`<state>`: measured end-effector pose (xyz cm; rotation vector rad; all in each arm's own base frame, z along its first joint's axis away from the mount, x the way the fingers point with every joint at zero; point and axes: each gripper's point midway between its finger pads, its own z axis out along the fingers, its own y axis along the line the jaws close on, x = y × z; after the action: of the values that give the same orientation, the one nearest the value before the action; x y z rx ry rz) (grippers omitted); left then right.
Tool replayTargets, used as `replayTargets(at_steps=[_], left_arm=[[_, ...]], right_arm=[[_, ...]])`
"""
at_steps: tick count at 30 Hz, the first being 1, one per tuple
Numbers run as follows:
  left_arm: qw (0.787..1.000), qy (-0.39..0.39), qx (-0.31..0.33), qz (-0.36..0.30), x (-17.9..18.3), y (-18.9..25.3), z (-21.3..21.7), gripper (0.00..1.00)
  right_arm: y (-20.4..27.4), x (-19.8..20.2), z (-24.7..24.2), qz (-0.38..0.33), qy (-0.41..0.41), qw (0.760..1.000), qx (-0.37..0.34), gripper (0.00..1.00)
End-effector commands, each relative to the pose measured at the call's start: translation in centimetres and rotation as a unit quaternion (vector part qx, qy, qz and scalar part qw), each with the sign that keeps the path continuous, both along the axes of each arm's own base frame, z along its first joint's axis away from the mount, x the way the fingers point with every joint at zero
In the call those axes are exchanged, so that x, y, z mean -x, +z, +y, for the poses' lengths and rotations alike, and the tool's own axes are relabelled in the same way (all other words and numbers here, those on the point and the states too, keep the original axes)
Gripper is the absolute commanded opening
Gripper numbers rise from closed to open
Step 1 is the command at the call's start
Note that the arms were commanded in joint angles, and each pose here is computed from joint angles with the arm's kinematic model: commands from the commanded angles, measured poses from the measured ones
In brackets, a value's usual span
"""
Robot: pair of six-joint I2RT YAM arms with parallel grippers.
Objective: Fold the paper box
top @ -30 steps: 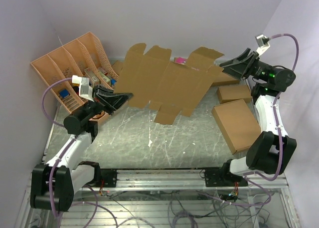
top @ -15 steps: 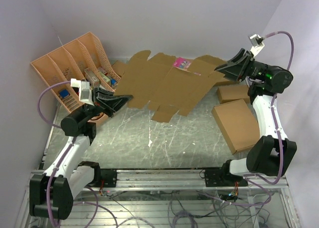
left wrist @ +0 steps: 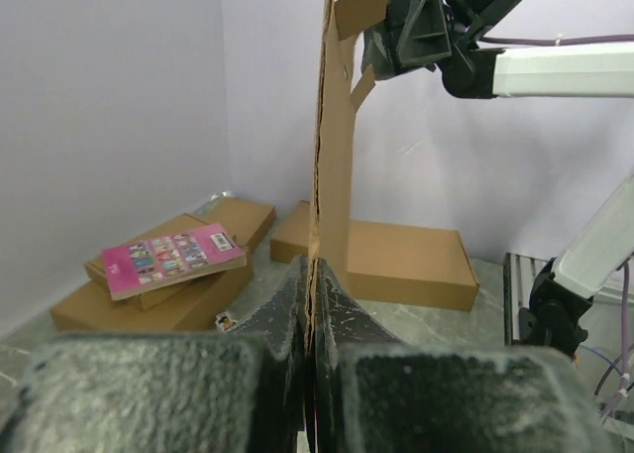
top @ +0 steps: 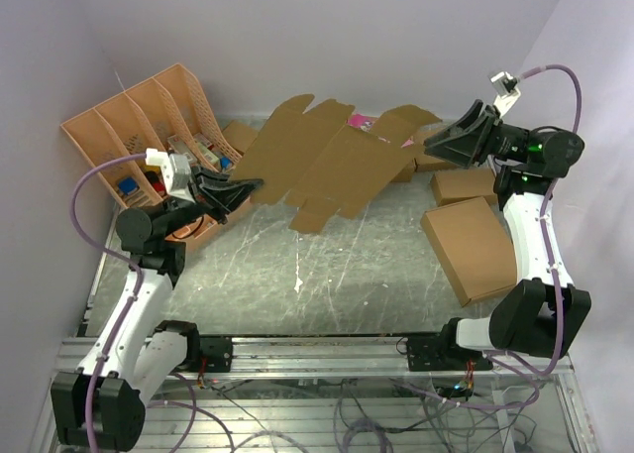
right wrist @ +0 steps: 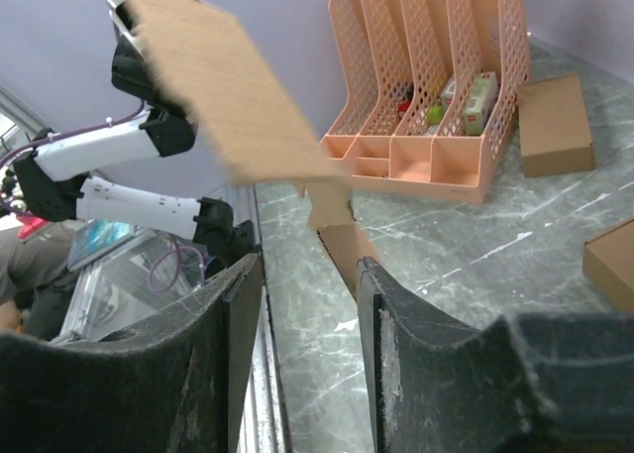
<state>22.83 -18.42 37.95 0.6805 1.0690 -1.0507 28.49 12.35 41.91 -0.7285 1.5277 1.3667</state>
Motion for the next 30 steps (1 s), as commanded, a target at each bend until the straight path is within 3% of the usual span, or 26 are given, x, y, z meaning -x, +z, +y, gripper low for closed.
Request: replayTargets(at_steps=[1,12,18,20,23,25,30], left_arm=[[0.999,0.034,-0.035,-0.021,-0.8,0.5,0.5,0.07],[0.999,0.016,-0.031,-0.031,-0.3,1.0,0.2,0.07],[0.996,0.004,-0.063,-0.069,0.5,1.0,-0.1,0.07],[0.994,0.007,-0.078,-0.078,0.5,0.8,0.0,0.07],[0.993,0.004,-0.086,-0.082,0.5,0.7,-0.1,0.07],[0.993,-0.003,-0.077,-0.087,0.8,1.0,-0.2,0.07],[0.994,-0.024,-0.053,-0.090,1.5,1.4,-0.4,0.07]], right_arm=[[-0.8,0.0,0.1,-0.006,0.006,1.000,0.011,0.43],[-1.1,-0.7,0.0,-0.015,0.006,1.000,0.016,0.41],[-0.4,-3.2,-2.8,-0.030,-0.038,0.999,0.021,0.49],[-0.5,-4.0,-3.7,-0.031,-0.052,0.998,0.021,0.40],[-1.4,-4.4,-3.9,-0.031,-0.058,0.998,0.020,0.17],[-2.2,-4.7,-3.9,-0.033,-0.064,0.997,0.022,0.06],[-3.4,-6.3,-4.1,-0.038,-0.092,0.994,0.037,0.02]])
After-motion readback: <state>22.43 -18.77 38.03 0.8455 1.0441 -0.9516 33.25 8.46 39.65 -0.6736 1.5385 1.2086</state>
